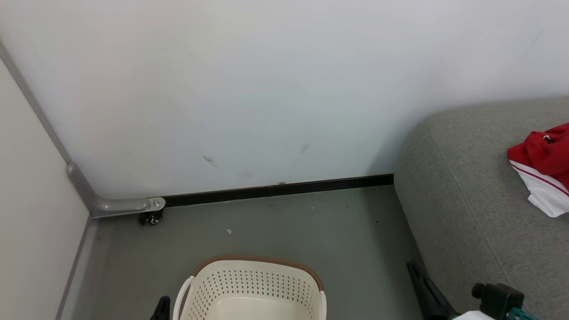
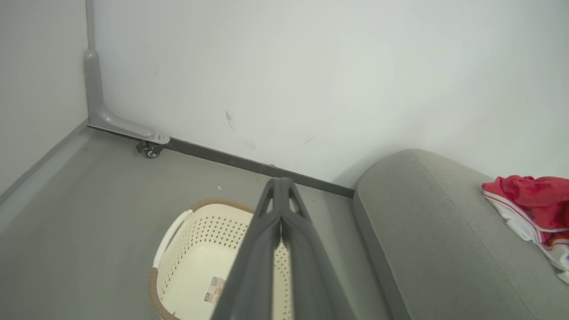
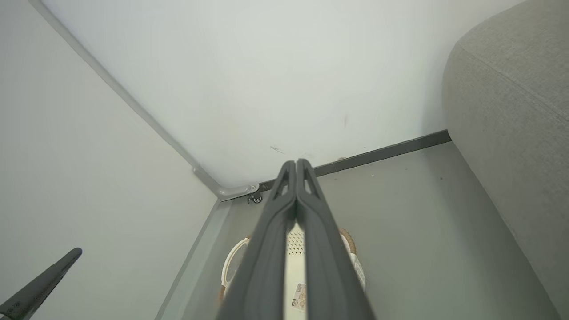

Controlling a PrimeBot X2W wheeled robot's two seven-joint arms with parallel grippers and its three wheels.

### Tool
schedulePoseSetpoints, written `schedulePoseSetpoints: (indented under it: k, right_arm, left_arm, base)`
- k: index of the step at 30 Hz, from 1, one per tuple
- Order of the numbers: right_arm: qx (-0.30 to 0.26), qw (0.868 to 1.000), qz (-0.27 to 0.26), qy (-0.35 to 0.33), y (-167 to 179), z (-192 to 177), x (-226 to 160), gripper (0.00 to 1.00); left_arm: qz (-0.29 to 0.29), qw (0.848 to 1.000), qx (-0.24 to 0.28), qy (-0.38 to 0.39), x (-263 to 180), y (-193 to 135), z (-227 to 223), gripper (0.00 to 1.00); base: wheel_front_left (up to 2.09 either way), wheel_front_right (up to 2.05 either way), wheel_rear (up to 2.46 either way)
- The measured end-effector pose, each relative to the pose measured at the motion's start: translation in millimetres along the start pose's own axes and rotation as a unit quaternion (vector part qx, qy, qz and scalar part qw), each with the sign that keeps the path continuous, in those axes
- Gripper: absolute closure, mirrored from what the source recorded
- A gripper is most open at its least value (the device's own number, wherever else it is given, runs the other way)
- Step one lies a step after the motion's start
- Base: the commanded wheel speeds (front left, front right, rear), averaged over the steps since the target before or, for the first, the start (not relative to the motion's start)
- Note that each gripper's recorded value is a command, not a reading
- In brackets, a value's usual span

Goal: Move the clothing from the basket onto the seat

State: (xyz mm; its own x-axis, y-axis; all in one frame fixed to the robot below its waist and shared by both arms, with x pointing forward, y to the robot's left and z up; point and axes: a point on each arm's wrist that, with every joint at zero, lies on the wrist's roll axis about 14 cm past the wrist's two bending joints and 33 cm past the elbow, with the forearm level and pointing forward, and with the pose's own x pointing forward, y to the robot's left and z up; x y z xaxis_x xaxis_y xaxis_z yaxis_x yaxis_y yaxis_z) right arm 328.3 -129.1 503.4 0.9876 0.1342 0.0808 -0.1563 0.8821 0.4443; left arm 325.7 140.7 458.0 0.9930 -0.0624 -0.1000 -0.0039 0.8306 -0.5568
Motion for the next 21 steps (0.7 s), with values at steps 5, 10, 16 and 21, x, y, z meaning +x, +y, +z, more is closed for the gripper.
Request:
schedulePoseSetpoints:
  k: [5,10,16,21]
  right_arm:
    - [0.033,0.999,-0.015,0.004,-7.2,-0.8,1.4,1.00]
    - [0.066,0.997,-0.028,0.008,-14.8,-1.9,2.9,1.00]
    - [0.107,0.993,-0.042,0.012,-21.9,-3.6,4.6,1.00]
    - [0.136,0.989,-0.055,0.013,-30.9,-3.1,5.1,1.00]
  left_arm:
    - [0.006,1.000,-0.028,0.002,2.6,3.1,0.9,1.00]
    - [0.013,0.998,-0.055,0.002,7.3,6.7,3.9,1.00]
    - [0.023,0.996,-0.091,0.008,9.9,12.2,4.0,1.00]
    - [0.024,0.992,-0.120,0.006,14.0,13.0,7.6,1.00]
  base:
    - [0.00,0.00,0.00]
    - [0.00,0.00,0.00]
    - [0.00,0.00,0.00]
    - [0.00,0.00,0.00]
